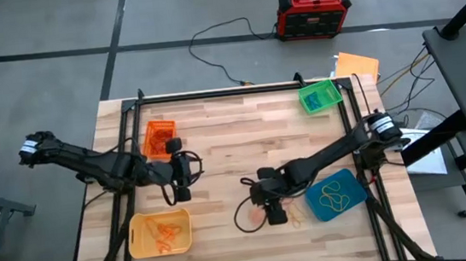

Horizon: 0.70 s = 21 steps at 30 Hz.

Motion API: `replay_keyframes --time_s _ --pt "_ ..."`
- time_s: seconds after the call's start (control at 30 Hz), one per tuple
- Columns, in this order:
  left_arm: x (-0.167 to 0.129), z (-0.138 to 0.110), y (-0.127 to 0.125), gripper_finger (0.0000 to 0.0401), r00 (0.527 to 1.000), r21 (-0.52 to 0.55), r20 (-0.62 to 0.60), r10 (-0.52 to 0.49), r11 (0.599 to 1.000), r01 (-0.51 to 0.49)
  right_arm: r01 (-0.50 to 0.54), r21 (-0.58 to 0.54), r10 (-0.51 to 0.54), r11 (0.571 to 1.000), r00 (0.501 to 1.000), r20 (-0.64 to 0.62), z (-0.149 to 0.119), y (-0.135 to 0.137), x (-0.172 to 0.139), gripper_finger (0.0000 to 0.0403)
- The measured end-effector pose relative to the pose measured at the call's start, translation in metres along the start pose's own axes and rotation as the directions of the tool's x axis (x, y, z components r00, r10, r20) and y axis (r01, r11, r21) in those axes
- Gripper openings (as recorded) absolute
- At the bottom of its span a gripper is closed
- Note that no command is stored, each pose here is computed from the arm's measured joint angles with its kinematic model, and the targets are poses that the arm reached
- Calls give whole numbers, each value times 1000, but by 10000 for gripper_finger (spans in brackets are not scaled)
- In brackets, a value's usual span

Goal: Sort rubber bands into baskets
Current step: Put the orange rubber band into the yellow bin

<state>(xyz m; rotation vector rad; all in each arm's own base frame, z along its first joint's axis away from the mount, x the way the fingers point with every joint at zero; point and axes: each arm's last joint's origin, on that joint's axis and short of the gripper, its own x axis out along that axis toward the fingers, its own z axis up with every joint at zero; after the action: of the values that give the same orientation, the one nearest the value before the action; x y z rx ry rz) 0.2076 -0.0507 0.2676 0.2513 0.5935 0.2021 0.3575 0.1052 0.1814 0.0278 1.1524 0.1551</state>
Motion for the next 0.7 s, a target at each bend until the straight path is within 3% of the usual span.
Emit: replay_keyframes --time_s 0.33,0.7 --pt "2 -1 -2 157 1000 5 -7 -6 1000 6 9 -8 -9 1000 997 -73 -7 -1 32 148" --pt "8 -1 -6 157 1000 2 -5 -6 1000 6 3 -119 -13 993 996 -85 -10 -2 59 89"
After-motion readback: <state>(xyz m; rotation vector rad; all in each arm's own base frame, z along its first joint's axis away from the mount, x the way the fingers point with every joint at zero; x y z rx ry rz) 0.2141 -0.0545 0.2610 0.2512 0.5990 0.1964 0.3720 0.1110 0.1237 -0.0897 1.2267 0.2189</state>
